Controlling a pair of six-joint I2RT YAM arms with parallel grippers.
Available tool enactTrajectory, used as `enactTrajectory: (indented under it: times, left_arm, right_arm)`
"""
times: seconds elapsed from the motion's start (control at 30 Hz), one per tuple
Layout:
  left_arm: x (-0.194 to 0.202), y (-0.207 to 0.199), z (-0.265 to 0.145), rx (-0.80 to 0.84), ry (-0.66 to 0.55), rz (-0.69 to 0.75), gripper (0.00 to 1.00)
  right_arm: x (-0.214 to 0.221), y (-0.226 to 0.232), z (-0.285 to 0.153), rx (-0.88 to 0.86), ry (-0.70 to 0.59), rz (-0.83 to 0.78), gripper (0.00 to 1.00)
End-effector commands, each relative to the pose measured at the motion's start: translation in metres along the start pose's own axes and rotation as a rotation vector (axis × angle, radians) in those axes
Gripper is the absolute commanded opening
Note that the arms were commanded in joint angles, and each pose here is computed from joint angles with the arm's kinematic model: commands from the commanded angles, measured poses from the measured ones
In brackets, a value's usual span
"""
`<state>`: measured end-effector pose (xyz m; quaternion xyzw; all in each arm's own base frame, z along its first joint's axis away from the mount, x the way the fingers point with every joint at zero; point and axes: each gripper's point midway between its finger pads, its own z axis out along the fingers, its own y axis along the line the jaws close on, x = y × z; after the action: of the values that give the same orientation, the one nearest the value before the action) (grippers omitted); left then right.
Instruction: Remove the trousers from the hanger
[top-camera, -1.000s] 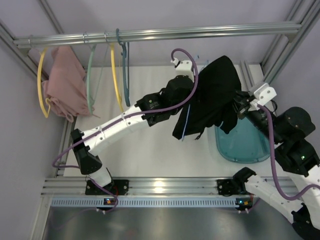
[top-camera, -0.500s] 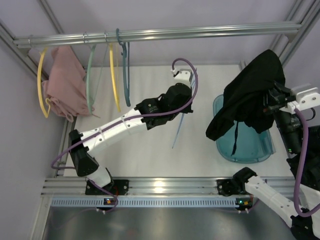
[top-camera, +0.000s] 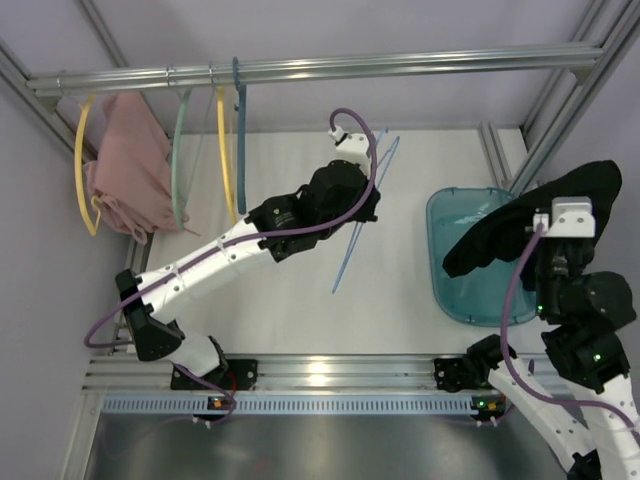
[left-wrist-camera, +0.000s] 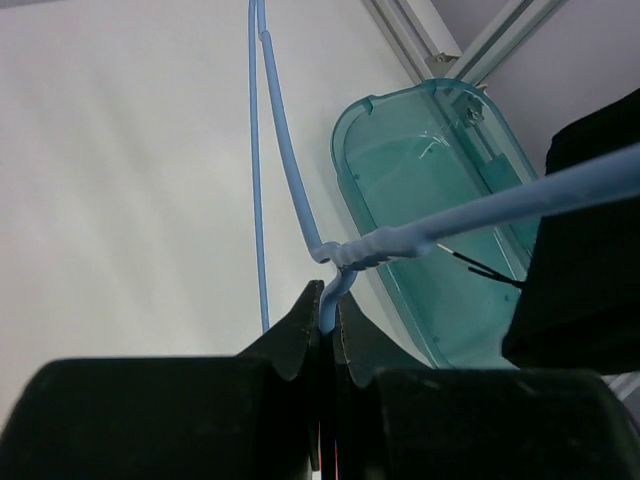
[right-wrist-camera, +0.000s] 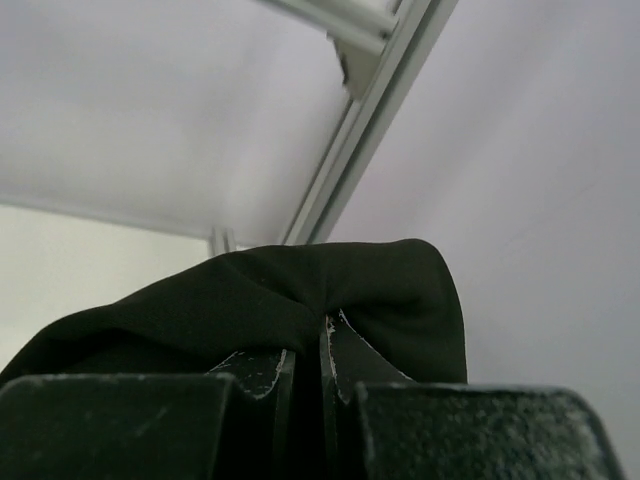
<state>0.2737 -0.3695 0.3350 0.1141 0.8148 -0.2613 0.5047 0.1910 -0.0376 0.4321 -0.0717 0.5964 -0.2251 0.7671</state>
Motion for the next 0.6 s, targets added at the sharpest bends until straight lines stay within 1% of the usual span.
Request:
enactTrajectory:
  times: [0.0, 0.1, 0.17, 0.23, 0.27, 0.37, 0.43, 0.53, 0.57]
  left_arm:
    - [-0.05, -0.011, -0.03, 0.078, -0.135, -0.02, 0.0]
    - [-0.059, 0.0, -0.035, 0.028, -0.172, -0.025, 0.0]
    - [-0.069, 0.007, -0.041, 0.032, -0.189, -0.049, 0.0]
    - [-0.074, 0.011, -0.045, 0.039, -0.196, -0.069, 0.0]
    - [-0.077, 0.016, -0.046, 0.043, -0.197, -0.078, 0.0]
    - [-0.078, 0.023, -0.051, 0.047, -0.198, -0.094, 0.0]
    - [-0.076, 0.026, -0.052, 0.05, -0.191, -0.107, 0.0]
    - [-0.081, 0.033, -0.056, 0.052, -0.195, -0.128, 0.0]
    - [-0.085, 0.036, -0.059, 0.048, -0.207, -0.131, 0.0]
  right_arm:
    - [0.027, -0.005, 0.001, 0.1, 0.049, -0.061, 0.0]
    - [0.054, 0.013, 0.005, 0.079, 0.116, -0.122, 0.0]
    - [0.069, 0.024, 0.008, 0.057, 0.159, -0.145, 0.0]
    - [0.099, 0.041, 0.007, 0.021, 0.227, -0.198, 0.0]
    - [0.12, 0.055, 0.005, -0.017, 0.27, -0.234, 0.0]
    - [0.152, 0.081, 0.002, -0.095, 0.331, -0.257, 0.0]
    - [0.181, 0.107, -0.002, -0.187, 0.393, -0.284, 0.0]
    - [0.2, 0.13, -0.006, -0.281, 0.423, -0.292, 0.02]
    - [0.201, 0.133, -0.006, -0.29, 0.427, -0.284, 0.02]
